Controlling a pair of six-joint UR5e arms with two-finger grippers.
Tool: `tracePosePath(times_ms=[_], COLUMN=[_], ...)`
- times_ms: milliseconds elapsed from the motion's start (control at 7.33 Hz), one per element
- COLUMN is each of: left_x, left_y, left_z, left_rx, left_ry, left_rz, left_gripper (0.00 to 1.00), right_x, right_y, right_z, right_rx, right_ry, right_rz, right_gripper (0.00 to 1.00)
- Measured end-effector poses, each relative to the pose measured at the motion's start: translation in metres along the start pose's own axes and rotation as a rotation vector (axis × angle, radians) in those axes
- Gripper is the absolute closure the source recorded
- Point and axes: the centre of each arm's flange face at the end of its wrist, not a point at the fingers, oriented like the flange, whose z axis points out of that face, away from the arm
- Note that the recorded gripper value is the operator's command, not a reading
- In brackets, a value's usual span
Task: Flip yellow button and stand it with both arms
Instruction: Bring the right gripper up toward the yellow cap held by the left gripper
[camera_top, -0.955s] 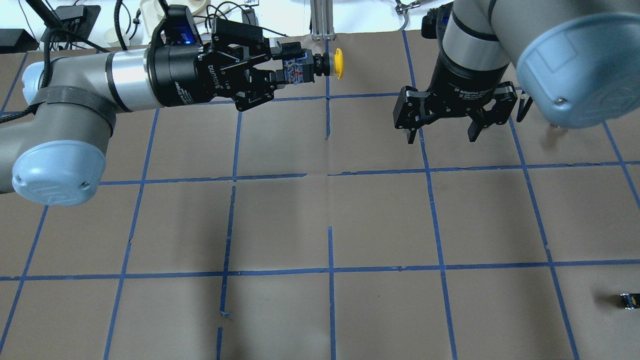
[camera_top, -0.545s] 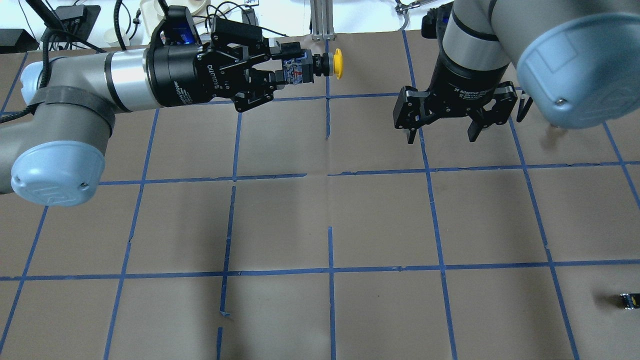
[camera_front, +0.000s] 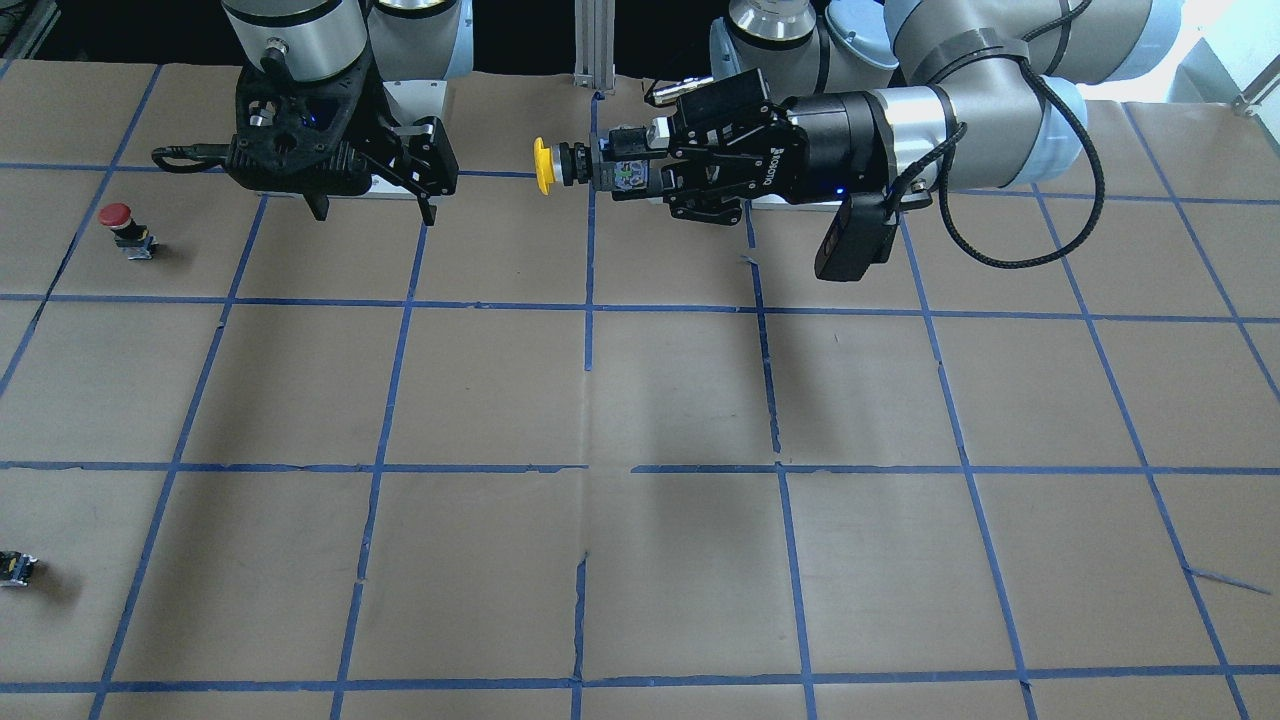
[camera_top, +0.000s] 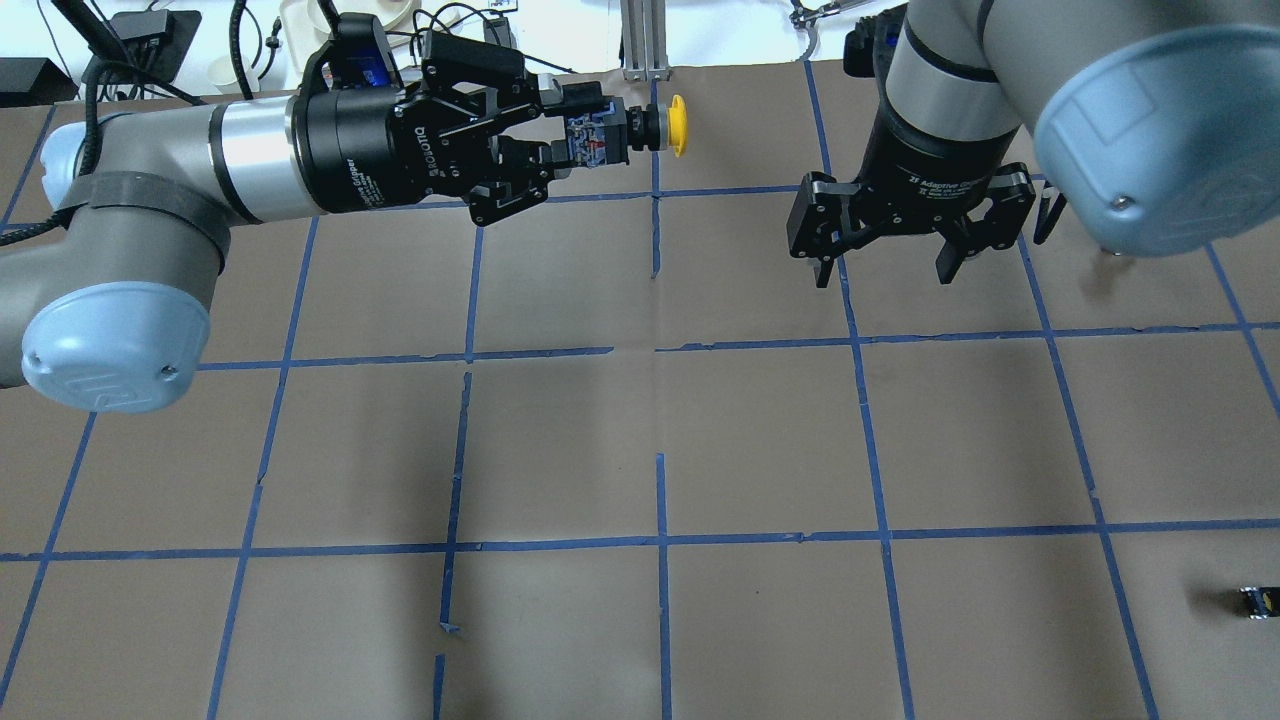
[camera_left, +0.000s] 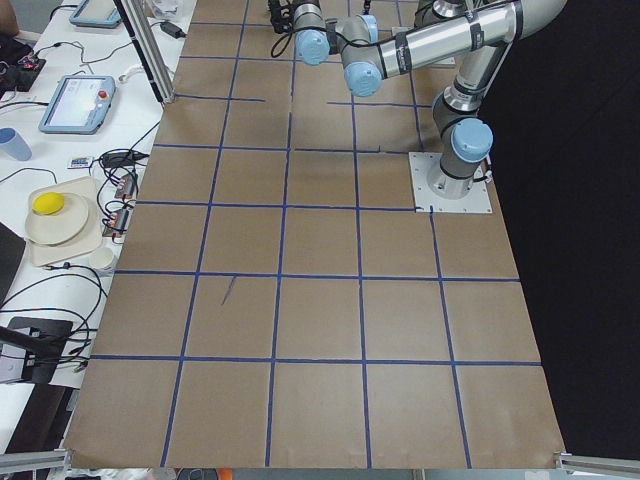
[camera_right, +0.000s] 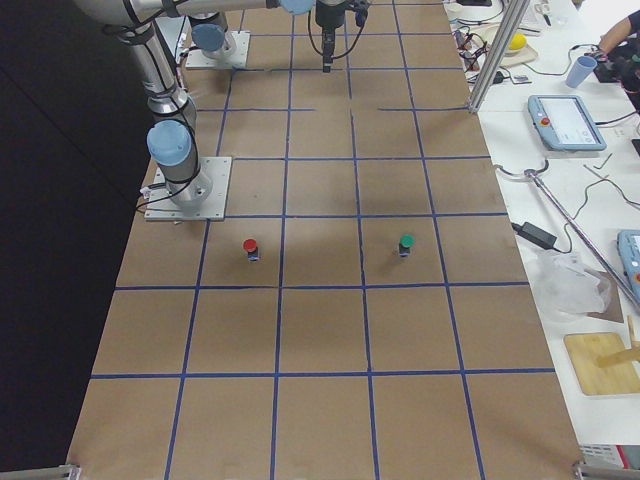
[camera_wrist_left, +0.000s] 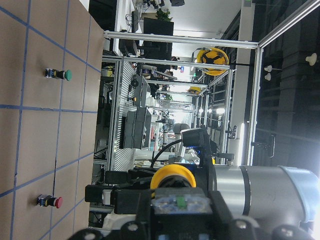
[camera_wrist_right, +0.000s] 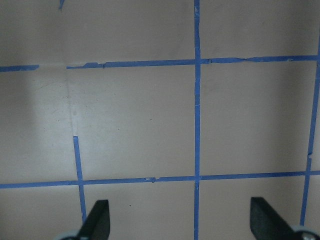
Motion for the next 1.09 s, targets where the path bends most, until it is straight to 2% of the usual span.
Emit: tracePosePath(times_ms=[273,409,545,682,818,955,1091], left_x=[0.002,0.004,0.005,0.007,0.009,0.009,0.009], left_y=[0.002,0.003,0.003,0.003,0.003,0.004,0.004], left_z=[0.000,0.000,-0.001,-0.001,0.000,0.001,0.001], left_rx=[-0.001,0.000,0.001,0.000,-0.002,-0.004,-0.005], left_ry=[0.001,0.002,0.010,0.025,0.038,0.044,0.045], left_rz=[-0.005,-0.003,0.002,0.006,0.006,0.003,0.002], left_gripper=[0.84,0.84,0.84,0.84,0.84,0.84,0.84], right_x=[0.008,0.028,0.059,0.092,0.122,0.144,0.156], right_y=[-0.004,-0.010,-0.015,-0.020,-0.025,-0.029,-0.032], right_z=[-0.002,-0.007,-0.016,-0.024,-0.027,-0.027,-0.025], right_rx=[0.002,0.008,0.015,0.013,0.000,-0.029,-0.062], right_ry=[-0.006,-0.034,-0.111,-0.236,-0.398,-0.604,-0.835], right_rz=[0.012,0.054,0.122,0.204,0.295,0.389,0.475], right_gripper=[0.00,0.00,0.00,0.00,0.00,0.00,0.00])
